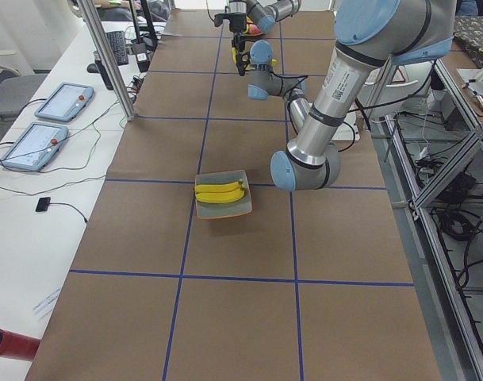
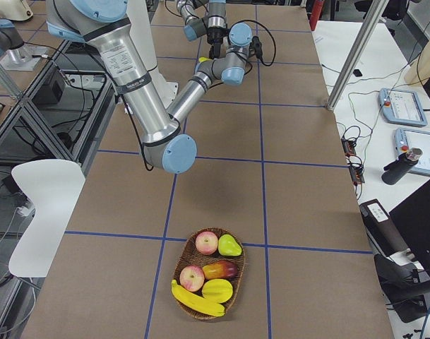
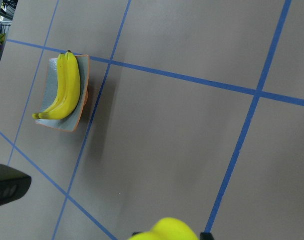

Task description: Transfer all bananas from basket to plate

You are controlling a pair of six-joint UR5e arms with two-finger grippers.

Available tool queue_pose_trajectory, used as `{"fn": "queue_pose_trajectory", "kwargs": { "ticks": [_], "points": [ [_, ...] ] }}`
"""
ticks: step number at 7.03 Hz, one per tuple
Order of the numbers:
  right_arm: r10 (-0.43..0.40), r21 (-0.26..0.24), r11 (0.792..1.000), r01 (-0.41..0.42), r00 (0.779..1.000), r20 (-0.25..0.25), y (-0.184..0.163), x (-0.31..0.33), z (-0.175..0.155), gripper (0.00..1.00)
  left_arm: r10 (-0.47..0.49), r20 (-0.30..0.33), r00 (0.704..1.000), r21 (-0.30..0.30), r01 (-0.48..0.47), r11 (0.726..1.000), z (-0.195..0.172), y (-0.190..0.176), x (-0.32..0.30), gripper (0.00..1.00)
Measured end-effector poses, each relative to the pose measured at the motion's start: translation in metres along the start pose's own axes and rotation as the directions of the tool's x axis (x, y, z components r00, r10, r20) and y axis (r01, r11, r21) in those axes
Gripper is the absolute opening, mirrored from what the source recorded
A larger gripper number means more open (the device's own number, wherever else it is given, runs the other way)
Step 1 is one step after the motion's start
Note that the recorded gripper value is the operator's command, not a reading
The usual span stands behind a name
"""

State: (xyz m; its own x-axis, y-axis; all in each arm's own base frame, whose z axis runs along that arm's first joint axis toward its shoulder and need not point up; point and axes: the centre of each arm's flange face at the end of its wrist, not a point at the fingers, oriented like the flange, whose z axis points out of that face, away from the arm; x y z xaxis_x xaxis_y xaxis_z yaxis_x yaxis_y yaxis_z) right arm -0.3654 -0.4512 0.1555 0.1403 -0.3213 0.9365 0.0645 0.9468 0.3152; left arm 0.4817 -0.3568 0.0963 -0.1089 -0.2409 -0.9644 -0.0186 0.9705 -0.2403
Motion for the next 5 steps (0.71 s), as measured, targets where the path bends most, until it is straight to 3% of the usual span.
{"fn": "queue_pose_trajectory", "kwargs": {
  "ticks": [1,5],
  "points": [
    [0.000,0.003,1.000,0.000,1.000,-0.003,0.0003,-0.0002,0.0020,0.99,-0.019,0.002,1.000,-0.002,0.019,1.000,-0.0006,0.0006,-0.0007,0.00],
    [0.079,0.018,0.997,-0.079,0.997,0.019,-0.0004,-0.0064,-0.0003,1.00,-0.067,0.008,0.998,-0.007,0.067,0.998,-0.0008,0.0011,-0.0042,0.00]
  ]
}}
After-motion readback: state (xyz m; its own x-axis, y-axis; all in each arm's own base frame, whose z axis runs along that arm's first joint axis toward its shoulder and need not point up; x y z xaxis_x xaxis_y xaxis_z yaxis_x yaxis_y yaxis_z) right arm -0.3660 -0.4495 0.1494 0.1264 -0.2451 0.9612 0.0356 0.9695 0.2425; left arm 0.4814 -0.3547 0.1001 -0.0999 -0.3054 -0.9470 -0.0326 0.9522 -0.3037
